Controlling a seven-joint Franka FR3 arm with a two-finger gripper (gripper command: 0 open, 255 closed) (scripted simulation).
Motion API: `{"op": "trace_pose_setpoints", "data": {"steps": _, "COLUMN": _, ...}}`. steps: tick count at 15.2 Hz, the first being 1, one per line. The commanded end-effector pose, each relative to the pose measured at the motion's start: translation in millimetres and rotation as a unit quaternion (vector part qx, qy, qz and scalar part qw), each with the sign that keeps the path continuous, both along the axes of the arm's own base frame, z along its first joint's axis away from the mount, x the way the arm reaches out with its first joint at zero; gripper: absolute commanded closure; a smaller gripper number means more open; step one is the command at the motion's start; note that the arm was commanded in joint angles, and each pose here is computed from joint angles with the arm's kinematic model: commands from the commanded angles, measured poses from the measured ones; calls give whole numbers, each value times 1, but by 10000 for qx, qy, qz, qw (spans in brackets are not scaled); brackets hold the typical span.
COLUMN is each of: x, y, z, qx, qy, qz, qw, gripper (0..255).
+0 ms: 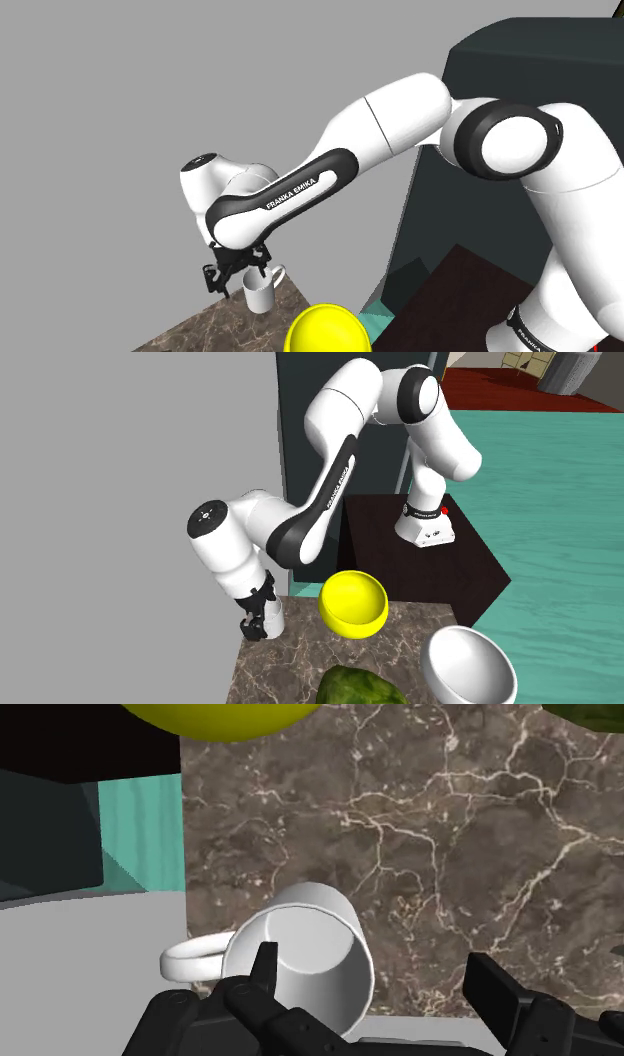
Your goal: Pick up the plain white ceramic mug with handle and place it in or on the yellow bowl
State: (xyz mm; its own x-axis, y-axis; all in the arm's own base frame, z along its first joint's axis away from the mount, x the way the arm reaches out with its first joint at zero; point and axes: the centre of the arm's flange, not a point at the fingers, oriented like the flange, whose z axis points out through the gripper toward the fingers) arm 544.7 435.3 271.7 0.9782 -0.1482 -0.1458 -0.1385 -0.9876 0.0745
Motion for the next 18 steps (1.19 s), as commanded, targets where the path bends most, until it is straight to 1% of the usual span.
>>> {"op": "trace_pose_setpoints", "data": {"steps": 1, "x": 3, "y": -1, "z": -22, "qx": 247, "qy": 116, "qz": 1577, "qw": 9871, "gripper": 0}}
{"op": "trace_pose_setpoints", "data": {"steps": 6, "x": -1, "y": -3, "z": -46, "qx": 247, "qy": 117, "qz": 1577, "qw": 9871, "gripper": 0}}
{"op": "trace_pose_setpoints", "data": {"steps": 13, "x": -1, "y": -3, "z": -46, "qx": 247, "qy": 117, "qz": 1577, "qw": 9871, "gripper": 0}}
{"op": "trace_pose_setpoints", "data": {"steps": 14, "x": -4, "y": -2, "z": -45, "qx": 248, "qy": 117, "qz": 1578, "qw": 9871, "gripper": 255}}
{"op": "trace_pose_setpoints", "data": {"steps": 18, "x": -3, "y": 2, "z": -43, "qx": 246, "qy": 117, "qz": 1578, "qw": 9871, "gripper": 255}}
